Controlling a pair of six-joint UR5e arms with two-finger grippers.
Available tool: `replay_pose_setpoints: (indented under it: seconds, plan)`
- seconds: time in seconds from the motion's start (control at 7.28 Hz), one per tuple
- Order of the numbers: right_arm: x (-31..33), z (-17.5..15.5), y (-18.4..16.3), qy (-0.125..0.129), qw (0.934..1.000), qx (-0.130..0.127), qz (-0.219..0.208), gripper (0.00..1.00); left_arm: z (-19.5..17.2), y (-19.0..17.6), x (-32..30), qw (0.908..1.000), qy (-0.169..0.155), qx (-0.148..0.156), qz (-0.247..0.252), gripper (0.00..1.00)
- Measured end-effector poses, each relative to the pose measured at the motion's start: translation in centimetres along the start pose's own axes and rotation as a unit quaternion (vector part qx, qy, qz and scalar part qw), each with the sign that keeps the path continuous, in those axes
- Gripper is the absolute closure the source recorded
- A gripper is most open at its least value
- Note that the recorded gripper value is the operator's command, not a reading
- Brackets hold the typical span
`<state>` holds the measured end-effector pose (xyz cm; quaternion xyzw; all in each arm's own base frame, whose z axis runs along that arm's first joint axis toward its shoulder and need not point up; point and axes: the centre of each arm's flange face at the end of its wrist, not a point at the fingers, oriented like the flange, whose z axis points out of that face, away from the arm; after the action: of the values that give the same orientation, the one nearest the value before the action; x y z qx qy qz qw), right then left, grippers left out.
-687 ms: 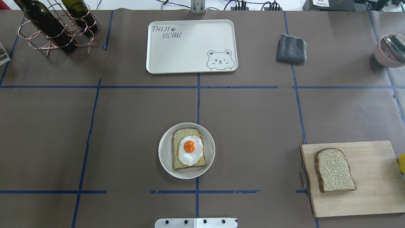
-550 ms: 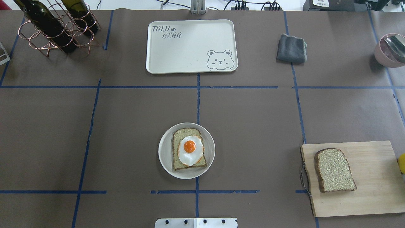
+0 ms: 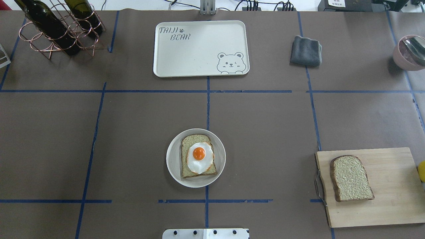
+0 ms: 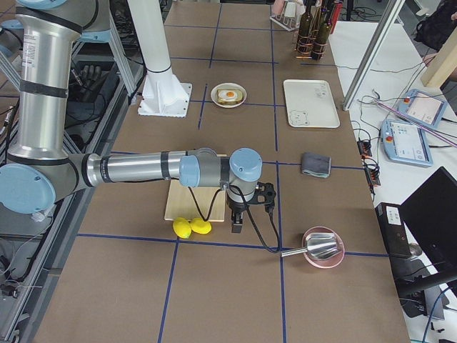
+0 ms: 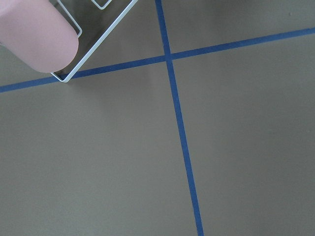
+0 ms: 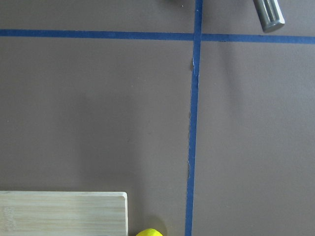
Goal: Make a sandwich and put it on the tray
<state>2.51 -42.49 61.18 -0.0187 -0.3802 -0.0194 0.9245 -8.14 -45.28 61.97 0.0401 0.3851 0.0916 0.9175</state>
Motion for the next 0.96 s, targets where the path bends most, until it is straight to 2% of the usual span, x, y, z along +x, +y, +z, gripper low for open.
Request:
replay_pose_setpoints:
  seconds: [0.41,0.69,0.96]
  plan:
    - [-1.3,0.3,-0.5,-0.005,0.9995,0.012,-0.03,0.0,-0.3,-0.1,0.4,0.9999,0.001,0.007,0.011,0.0]
    - [-3.5,1.2,-0.8,-0.025,0.9976,0.014,-0.064,0.0,-1.0,-0.2,1.2,0.9996,0.001,0.016,0.021,0.0]
    - [-6.7,2.8,-0.4,-0.049,0.9959,0.017,-0.074,0.0,-1.3,-0.7,2.3,0.9983,0.03,0.035,0.036,0.0]
